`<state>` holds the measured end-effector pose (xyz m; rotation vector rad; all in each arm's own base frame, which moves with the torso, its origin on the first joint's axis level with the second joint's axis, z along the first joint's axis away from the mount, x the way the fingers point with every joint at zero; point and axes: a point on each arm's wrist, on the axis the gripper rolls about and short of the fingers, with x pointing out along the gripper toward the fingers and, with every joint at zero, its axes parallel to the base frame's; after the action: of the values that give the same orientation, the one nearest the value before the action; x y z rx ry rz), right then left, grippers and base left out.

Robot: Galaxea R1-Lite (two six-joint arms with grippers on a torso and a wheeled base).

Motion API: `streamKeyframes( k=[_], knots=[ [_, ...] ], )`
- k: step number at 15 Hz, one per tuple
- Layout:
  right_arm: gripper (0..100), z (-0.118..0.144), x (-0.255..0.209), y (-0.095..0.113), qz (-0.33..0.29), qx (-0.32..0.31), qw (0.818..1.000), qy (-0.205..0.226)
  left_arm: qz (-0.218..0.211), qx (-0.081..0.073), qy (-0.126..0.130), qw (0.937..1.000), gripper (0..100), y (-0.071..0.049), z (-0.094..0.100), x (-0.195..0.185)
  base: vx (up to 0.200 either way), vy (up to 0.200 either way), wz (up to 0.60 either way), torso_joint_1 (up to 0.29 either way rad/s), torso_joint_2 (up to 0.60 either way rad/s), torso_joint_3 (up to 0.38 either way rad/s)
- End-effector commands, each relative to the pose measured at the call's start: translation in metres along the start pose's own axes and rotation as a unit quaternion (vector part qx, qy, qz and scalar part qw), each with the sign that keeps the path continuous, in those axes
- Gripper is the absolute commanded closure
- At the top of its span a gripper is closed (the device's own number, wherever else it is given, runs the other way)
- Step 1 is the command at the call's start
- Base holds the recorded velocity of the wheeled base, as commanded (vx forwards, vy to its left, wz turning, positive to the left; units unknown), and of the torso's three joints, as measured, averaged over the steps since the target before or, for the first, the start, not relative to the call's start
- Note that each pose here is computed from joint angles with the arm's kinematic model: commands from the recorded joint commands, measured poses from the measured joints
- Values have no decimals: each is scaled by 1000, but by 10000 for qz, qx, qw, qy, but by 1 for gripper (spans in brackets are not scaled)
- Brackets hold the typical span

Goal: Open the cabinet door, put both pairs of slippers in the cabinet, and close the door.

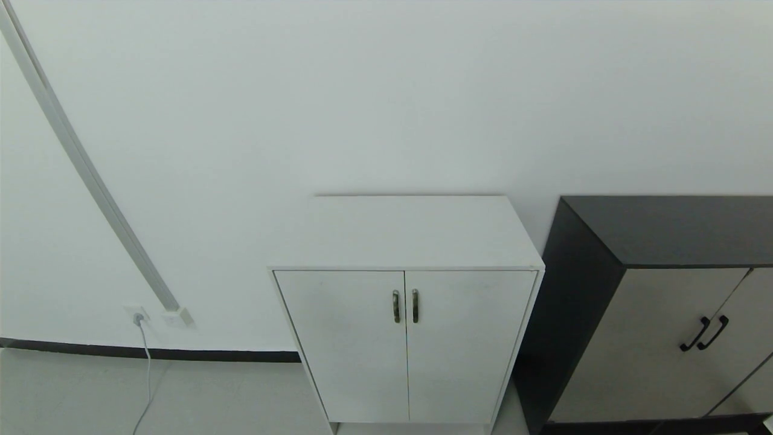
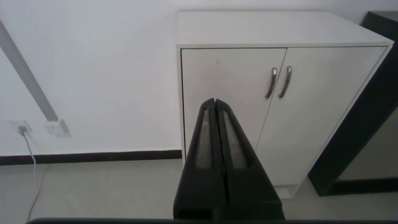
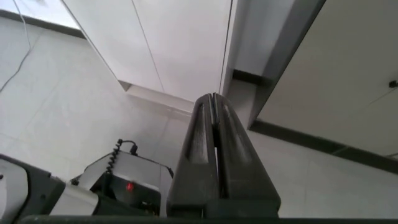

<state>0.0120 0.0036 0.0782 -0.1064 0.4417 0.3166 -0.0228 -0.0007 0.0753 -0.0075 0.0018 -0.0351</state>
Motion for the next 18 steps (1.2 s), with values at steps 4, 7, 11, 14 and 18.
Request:
streamKeyframes(
  k=[4,7,11,14,18],
  knots=[
    [100,-4,-9,0,-111,-5,9979,-641,-1,-1,7,10000,100,0,0,0,0,0,0,0,0,0],
    [100,-6,-14,0,-553,157,9937,-966,-8,-1,7,10000,100,0,0,0,0,0,0,0,0,0],
    [100,-7,-17,1,-1071,335,9876,-1094,-1,-1,7,10000,100,0,0,0,0,0,0,0,0,0],
    [100,-9,-19,2,-1463,451,9804,-1239,-1,-9,7,10000,100,0,0,0,0,0,0,0,0,0],
    [100,-12,-24,5,-1827,512,9674,-1678,-1,-9,7,10000,100,0,0,0,0,0,0,0,0,0]
  ],
)
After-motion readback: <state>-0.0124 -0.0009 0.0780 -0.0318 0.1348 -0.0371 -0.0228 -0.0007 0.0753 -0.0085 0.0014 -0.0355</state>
